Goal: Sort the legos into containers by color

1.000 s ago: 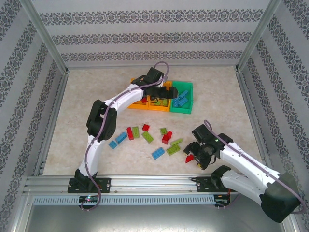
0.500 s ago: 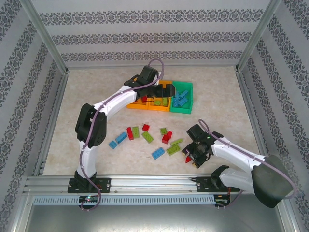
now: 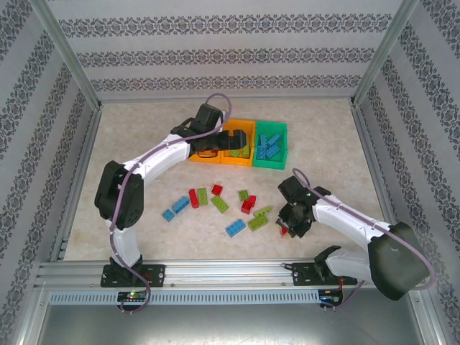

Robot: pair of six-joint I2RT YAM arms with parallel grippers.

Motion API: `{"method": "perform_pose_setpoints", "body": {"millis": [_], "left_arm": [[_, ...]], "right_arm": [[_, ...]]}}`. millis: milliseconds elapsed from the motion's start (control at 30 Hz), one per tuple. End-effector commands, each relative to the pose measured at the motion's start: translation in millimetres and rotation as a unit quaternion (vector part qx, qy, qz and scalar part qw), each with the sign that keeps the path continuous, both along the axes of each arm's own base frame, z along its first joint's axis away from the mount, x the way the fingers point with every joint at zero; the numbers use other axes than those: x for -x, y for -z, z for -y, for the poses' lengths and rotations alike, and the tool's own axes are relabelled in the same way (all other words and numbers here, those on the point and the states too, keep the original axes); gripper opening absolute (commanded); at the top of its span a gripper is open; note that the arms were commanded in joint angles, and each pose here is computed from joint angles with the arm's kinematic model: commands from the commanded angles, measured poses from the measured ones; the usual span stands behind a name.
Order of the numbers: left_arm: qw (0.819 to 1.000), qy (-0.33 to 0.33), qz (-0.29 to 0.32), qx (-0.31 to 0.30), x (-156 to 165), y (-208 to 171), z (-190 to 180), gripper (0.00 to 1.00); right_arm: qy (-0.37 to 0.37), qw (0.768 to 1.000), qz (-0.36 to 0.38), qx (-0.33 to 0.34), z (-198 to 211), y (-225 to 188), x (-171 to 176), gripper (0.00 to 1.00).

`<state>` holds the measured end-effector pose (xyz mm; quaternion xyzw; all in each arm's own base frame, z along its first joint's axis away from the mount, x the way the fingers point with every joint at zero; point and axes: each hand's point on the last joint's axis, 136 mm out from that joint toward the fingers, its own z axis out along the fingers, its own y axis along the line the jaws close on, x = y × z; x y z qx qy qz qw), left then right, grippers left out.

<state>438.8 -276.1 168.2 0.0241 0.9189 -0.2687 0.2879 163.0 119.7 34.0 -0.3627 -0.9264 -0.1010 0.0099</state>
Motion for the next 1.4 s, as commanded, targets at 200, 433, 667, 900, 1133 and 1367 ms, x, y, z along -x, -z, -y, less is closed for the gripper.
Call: {"method": "perform_pose_setpoints", "body": {"millis": [200,433,667,900,1133,1367], "left_arm": [[0.986,-0.165,-0.025,-0.024,33,17,-125,1.0],[0.972,-0.201,-0.096,-0.072,88,54,-168,1.0],[0.958,-0.219,-0.165,-0.081,126,84,-176,1.0],[0.946,-0.227,-0.208,-0.098,167,107,-189,1.0],[0.947,-0.213,-0.21,-0.113,190,114,-193,1.0],[0.962,-0.133,-0.176,-0.159,193,112,-181,1.0]], "right_arm": [[-0.238,0.947,0.213,0.029,-65,-107,-165,0.24],[-0.33,0.893,0.302,-0.053,-159,-149,-266,0.22],[-0.369,0.862,0.327,-0.118,-221,-147,-314,0.24],[-0.375,0.862,0.31,-0.139,-241,-116,-334,0.28],[-0.364,0.87,0.295,-0.151,-244,-94,-338,0.4],[-0.368,0.867,0.291,-0.166,-250,-88,-337,0.5]]}}
